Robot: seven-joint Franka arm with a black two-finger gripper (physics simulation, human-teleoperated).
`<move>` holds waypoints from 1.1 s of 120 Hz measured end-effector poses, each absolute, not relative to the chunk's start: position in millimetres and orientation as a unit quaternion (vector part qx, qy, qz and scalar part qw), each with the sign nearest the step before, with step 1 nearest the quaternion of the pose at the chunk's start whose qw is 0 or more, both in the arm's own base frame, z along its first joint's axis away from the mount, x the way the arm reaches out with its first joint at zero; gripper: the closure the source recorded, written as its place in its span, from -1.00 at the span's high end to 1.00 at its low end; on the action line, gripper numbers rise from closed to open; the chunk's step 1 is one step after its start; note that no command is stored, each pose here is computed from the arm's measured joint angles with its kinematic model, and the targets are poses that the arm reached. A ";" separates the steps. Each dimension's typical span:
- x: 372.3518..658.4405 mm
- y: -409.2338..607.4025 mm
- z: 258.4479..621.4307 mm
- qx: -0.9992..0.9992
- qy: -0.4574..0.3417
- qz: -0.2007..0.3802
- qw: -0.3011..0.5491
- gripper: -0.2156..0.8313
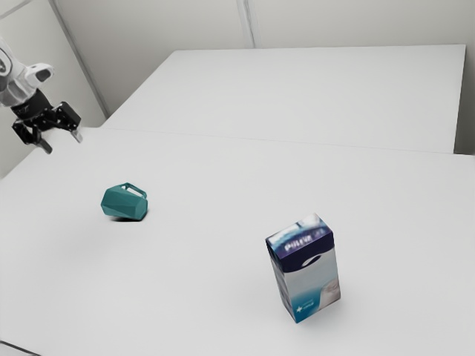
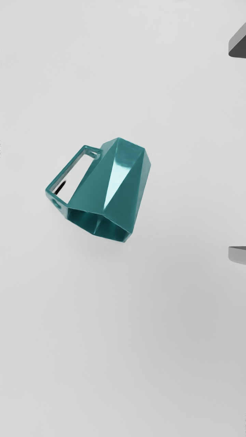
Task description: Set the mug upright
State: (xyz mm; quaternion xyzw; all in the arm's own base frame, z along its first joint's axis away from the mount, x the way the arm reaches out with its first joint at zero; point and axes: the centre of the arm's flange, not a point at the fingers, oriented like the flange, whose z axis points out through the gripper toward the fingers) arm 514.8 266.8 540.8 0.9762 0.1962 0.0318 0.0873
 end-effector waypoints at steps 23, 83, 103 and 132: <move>544.2 266.8 458.0 0.956 0.232 -0.009 0.182 0.59; 576.8 317.4 344.3 0.931 0.270 -0.038 0.243 0.59; 586.3 316.8 327.6 0.927 0.264 -0.029 0.264 0.59; 594.7 305.2 314.5 0.911 0.265 -0.009 0.315 0.49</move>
